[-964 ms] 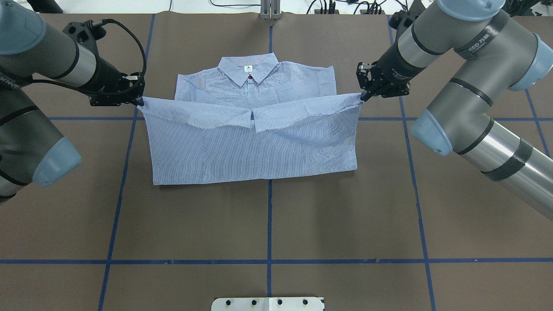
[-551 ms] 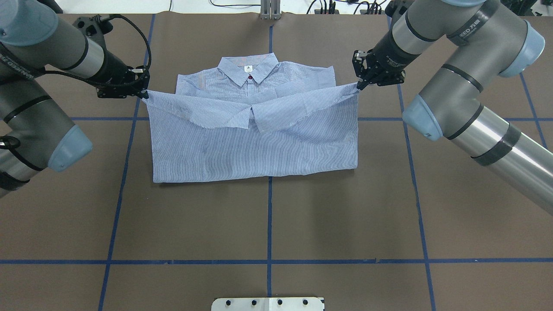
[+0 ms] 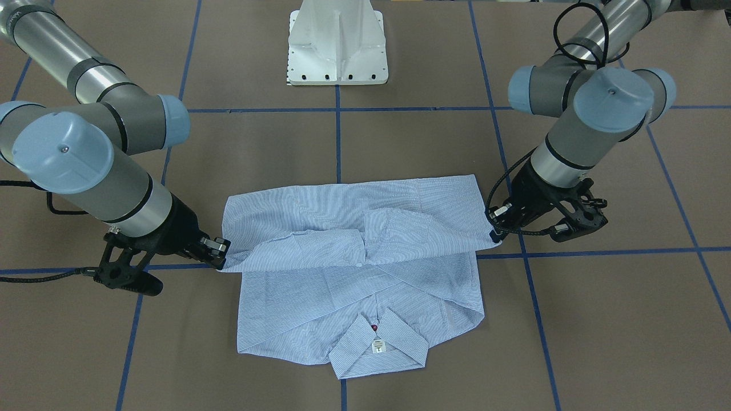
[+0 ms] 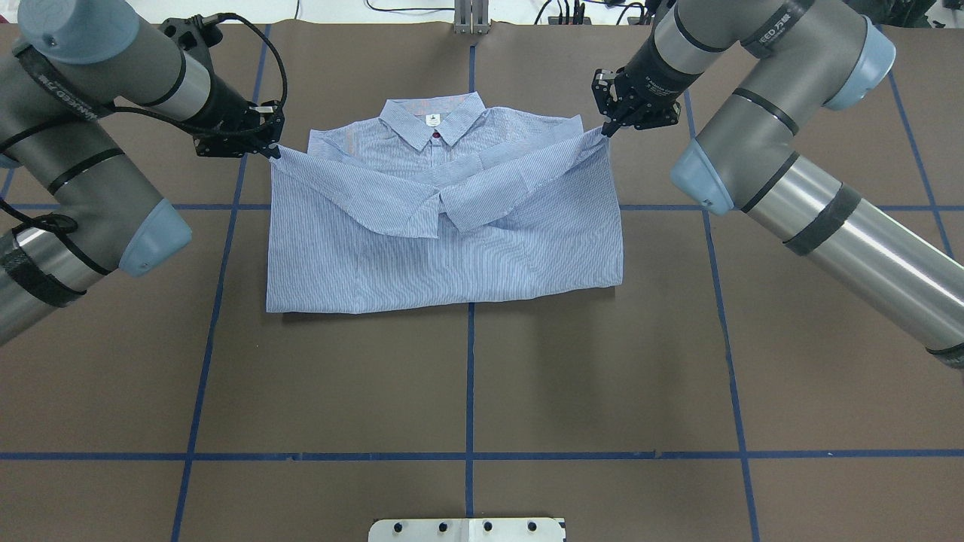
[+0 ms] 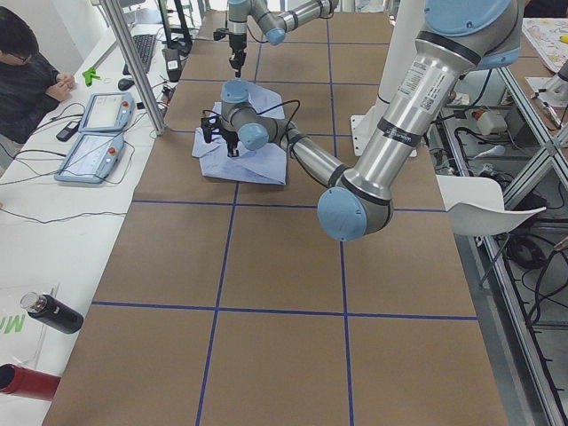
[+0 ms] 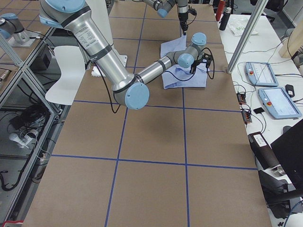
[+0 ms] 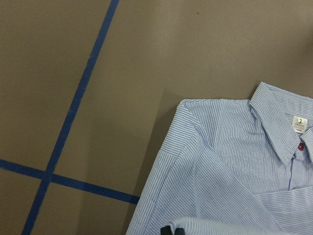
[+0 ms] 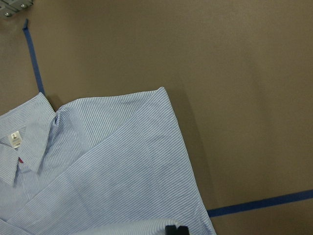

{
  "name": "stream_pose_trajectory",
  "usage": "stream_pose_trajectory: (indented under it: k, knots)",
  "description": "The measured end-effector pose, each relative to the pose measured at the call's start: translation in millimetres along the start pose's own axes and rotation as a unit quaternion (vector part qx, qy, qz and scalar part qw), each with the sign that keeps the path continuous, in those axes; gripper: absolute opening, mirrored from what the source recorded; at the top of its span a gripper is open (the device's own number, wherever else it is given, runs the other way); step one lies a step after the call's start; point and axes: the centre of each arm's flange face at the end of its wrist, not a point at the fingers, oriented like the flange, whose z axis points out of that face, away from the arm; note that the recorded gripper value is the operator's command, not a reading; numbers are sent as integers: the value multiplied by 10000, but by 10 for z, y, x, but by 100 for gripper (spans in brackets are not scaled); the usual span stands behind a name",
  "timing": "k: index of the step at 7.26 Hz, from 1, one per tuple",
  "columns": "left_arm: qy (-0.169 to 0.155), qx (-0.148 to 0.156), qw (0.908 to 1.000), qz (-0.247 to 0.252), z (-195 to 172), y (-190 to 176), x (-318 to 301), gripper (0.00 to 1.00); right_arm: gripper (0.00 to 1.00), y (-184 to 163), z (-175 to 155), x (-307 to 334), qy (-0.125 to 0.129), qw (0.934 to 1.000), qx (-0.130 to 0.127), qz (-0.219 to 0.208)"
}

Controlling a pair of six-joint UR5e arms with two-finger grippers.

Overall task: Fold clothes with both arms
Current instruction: 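Carry the hem with both grippers up to the shoulders beside the collar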

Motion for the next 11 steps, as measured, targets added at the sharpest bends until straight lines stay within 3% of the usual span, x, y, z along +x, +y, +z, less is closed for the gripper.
stream_pose_trajectory:
  k: [5,11]
  knots:
    - [-10,123,9999,-89,152,-295,-178,0,0,-268,-41,20,60,9998,99,152]
    - [53,172,9993,-327,329,-443,-75,0,0,-400,194,73,44,9999,90,129]
